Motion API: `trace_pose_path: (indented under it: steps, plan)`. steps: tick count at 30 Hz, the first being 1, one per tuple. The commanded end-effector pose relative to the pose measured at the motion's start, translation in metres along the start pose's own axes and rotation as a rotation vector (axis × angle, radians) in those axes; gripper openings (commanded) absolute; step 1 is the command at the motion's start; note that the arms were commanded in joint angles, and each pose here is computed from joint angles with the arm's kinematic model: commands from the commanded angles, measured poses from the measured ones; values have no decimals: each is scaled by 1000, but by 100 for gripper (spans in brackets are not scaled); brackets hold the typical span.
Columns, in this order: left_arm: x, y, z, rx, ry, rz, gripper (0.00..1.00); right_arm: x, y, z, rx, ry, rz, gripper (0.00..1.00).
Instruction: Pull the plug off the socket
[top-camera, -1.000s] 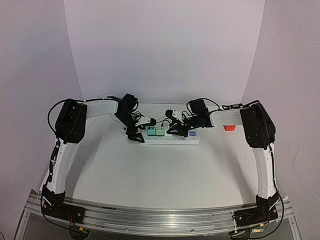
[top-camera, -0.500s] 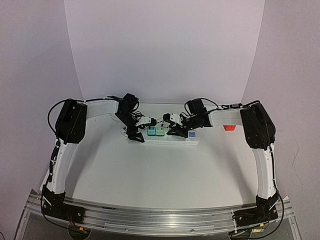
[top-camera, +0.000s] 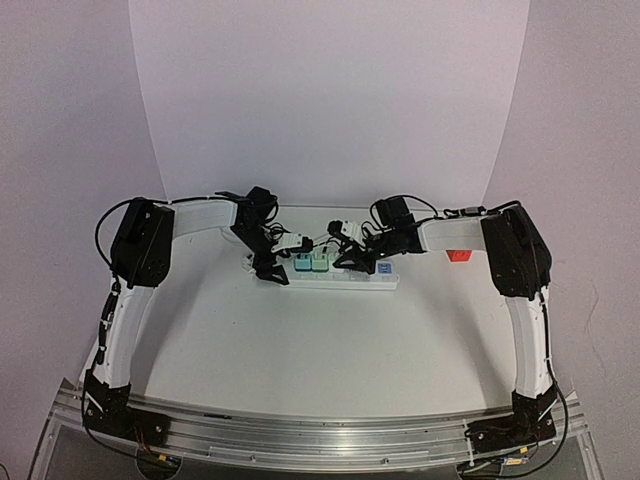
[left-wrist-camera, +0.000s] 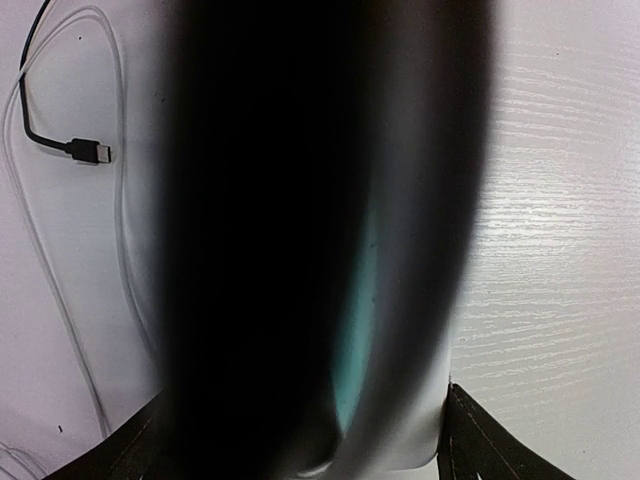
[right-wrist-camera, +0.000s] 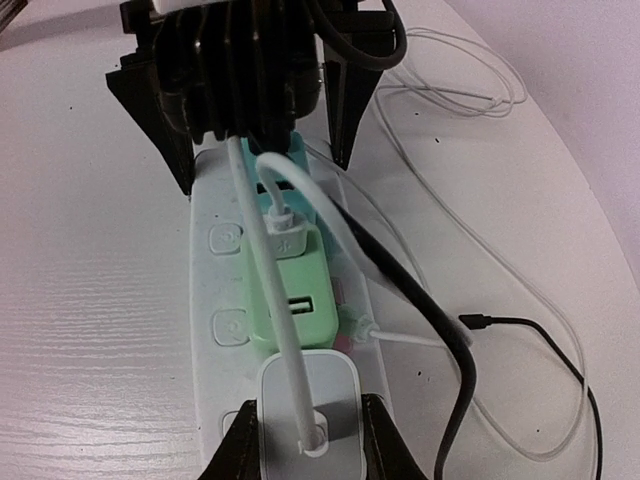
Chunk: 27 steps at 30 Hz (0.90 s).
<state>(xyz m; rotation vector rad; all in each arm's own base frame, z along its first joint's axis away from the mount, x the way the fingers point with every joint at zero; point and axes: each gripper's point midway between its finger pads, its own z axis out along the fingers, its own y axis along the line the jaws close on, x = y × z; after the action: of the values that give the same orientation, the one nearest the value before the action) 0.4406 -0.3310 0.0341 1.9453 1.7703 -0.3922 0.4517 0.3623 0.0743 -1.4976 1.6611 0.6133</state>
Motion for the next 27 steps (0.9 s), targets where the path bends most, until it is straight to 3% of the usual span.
trace_pose_path:
  steps: [1, 13, 18, 27]
  plan:
    - [72, -39, 39, 107, 252, -7, 0, -103, -41, -49, 109, -261, -77, 0]
    - [75, -39, 40, 102, 268, 9, 0, -103, -52, -51, 126, -242, 6, 0]
    - [75, -38, 40, 99, 268, 12, 0, -94, -53, -46, 113, -164, 34, 0]
    - [74, -39, 42, 100, 269, 16, 0, -68, -26, -25, 102, 19, -197, 0]
